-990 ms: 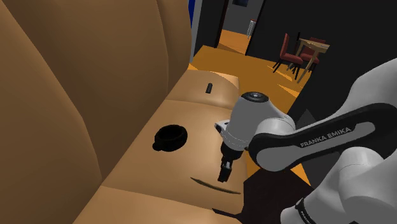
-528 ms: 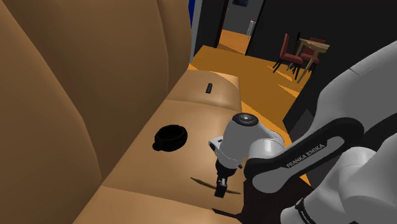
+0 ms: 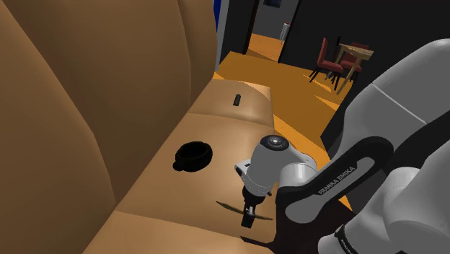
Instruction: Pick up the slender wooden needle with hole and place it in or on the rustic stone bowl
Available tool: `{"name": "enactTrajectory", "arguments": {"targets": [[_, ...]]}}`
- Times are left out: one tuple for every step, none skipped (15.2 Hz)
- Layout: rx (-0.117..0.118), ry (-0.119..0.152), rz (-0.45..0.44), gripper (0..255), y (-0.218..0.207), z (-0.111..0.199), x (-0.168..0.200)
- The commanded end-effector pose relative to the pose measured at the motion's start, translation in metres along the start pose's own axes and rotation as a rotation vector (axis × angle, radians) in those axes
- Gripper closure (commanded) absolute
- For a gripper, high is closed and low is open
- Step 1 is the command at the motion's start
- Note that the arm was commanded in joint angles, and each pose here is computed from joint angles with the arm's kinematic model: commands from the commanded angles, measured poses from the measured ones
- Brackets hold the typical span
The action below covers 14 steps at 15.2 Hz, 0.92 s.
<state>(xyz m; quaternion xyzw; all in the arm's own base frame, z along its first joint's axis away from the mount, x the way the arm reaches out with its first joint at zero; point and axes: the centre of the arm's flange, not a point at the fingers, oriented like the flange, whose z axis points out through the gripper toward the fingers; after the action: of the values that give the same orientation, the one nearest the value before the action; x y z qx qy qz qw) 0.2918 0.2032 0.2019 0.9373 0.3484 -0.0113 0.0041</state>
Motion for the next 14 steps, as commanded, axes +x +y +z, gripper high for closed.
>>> {"name": "enactTrajectory", "arguments": {"targets": [[0.0, 0.0, 0.0, 0, 0.0, 0.0003, 0.0], [0.0, 0.0, 0.0, 0, 0.0, 0.0003, 0.0], [0.0, 0.0, 0.0, 0, 0.0, 0.0002, 0.0], [0.0, 0.0, 0.0, 255, 0.0, 0.0002, 0.0], [0.0, 0.0, 0.0, 255, 0.0, 0.0002, 0.0], [0.0, 0.0, 0.0, 255, 0.0, 0.0002, 0.0], [0.0, 0.0, 0.0, 255, 0.0, 0.0002, 0.0001], [0.0, 0.0, 0.0, 255, -0.0001, 0.0005, 0.0001], [0.0, 0.0, 0.0, 255, -0.0003, 0.0005, 0.0001], [0.0, 0.0, 0.0, 255, -0.0007, 0.0005, 0.0001], [0.0, 0.0, 0.0, 255, -0.0005, 0.0002, 0.0001], [0.0, 0.0, 0.0, 255, -0.0007, 0.0004, -0.0004], [0.0, 0.0, 0.0, 255, 0.0, 0.0003, 0.0], [0.0, 0.0, 0.0, 255, 0.0, -0.005, -0.0001]]}}
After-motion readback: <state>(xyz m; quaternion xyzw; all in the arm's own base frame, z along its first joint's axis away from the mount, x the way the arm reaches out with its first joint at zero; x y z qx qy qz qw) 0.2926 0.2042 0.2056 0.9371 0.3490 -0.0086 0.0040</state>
